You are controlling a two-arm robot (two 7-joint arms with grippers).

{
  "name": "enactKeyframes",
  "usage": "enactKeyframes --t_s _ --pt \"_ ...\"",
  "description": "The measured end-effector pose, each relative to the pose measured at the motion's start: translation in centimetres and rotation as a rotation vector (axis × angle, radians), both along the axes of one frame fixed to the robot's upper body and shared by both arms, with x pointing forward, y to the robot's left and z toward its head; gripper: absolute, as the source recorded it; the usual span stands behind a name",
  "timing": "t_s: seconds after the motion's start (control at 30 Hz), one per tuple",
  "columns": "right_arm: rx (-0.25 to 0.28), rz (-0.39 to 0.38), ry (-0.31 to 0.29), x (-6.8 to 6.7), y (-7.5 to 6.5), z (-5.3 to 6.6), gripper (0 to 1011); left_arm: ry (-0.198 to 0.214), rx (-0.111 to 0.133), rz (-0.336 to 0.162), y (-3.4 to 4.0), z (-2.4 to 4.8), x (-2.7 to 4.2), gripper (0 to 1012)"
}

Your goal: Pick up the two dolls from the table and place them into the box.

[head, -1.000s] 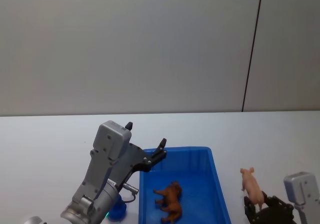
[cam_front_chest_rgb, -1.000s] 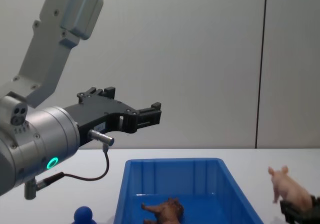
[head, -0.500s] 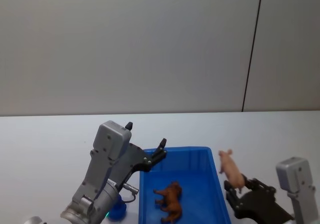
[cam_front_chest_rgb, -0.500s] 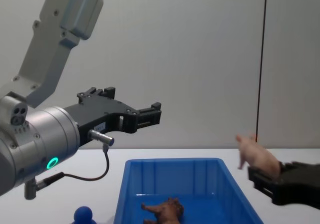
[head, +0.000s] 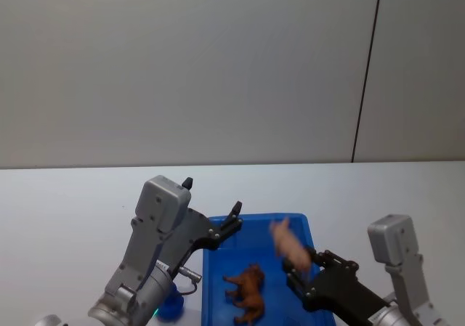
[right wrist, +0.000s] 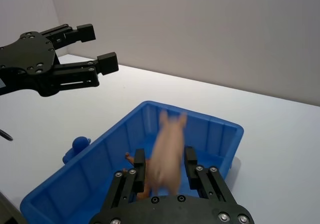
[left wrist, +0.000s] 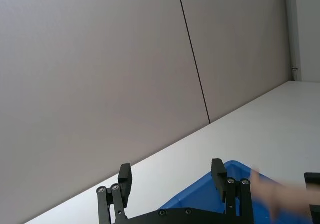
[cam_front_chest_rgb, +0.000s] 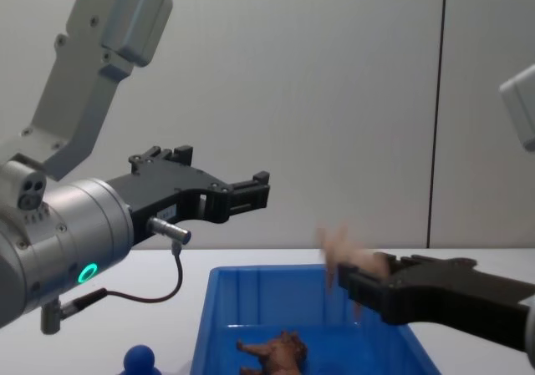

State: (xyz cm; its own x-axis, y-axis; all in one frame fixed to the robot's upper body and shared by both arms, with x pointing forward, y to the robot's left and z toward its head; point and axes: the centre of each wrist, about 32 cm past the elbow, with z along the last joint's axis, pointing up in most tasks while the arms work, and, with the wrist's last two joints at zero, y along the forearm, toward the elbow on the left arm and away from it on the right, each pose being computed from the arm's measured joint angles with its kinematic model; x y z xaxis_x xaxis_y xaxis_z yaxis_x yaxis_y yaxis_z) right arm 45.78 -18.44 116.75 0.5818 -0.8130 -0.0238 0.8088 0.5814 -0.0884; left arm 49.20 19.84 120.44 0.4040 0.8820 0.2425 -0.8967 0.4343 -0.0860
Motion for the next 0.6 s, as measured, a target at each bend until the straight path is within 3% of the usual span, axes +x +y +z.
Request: enactKeyframes --t_s 0.47,0.6 --pt "0.017 -0.023 0.012 0.84 0.35 -0.03 856 0.000 0.000 0.000 0.00 0.00 0.00 1001" --pt "0.016 -0.057 0.011 0.84 0.12 -0.06 920 0.000 0.000 0.000 0.00 0.00 0.00 1001"
